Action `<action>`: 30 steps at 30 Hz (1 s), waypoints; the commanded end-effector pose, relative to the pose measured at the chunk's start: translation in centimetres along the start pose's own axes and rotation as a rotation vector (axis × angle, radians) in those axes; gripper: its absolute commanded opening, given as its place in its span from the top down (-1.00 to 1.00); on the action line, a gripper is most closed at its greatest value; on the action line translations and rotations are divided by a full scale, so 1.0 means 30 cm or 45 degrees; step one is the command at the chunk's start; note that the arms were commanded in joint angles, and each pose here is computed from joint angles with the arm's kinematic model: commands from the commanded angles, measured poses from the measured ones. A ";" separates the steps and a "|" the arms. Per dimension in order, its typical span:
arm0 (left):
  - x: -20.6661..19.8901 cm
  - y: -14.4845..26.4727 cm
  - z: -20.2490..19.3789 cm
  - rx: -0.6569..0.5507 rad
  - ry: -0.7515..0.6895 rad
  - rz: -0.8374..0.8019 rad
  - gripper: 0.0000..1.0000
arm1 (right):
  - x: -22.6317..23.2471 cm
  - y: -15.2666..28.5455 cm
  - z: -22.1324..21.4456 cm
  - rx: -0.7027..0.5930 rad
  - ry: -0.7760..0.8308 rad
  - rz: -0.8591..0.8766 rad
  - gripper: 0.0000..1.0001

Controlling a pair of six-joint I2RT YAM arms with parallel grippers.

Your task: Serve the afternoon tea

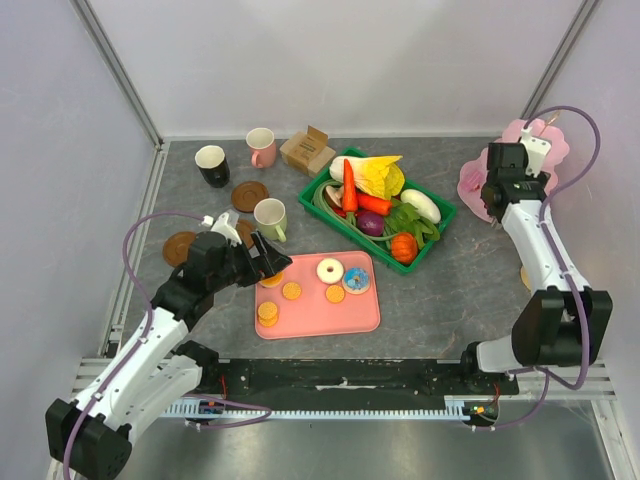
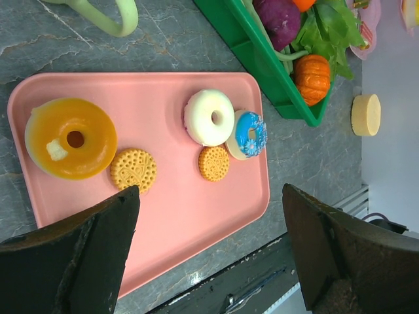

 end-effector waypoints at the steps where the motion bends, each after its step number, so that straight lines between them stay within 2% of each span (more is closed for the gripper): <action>1: -0.025 0.012 0.010 -0.022 0.018 -0.031 -0.91 | -0.062 0.099 0.034 -0.063 -0.130 0.019 -0.39; 7: -0.023 0.018 0.012 -0.025 0.033 -0.018 -0.91 | -0.044 0.200 -0.022 -0.043 -0.183 0.215 -0.36; 10: -0.028 0.020 0.011 -0.023 0.038 -0.021 -0.91 | -0.012 0.289 -0.032 -0.071 -0.205 0.423 -0.36; 17: -0.026 0.024 0.008 -0.019 0.054 -0.017 -0.91 | 0.088 0.609 0.045 -0.329 -0.216 1.075 -0.36; 23: -0.008 0.034 0.004 -0.028 0.066 0.018 -0.91 | 0.253 0.910 0.033 -0.453 -0.032 1.515 -0.36; 26: -0.012 0.057 0.018 -0.055 0.063 0.036 -0.91 | 0.377 1.032 -0.033 -0.443 0.146 1.618 -0.36; 30: -0.023 0.106 0.040 -0.114 0.054 0.050 -0.91 | 0.550 1.094 -0.136 -0.374 0.379 1.600 -0.35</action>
Point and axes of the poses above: each gripper's point midway between its finger pads, its own y axis back along the fingers, its own x axis along the line the jaws close on, z = x × y, the point moved 2 cm from there along y, back along the fingers, and after that the axes turned 14 degrees about y, right-handed, at the moved point
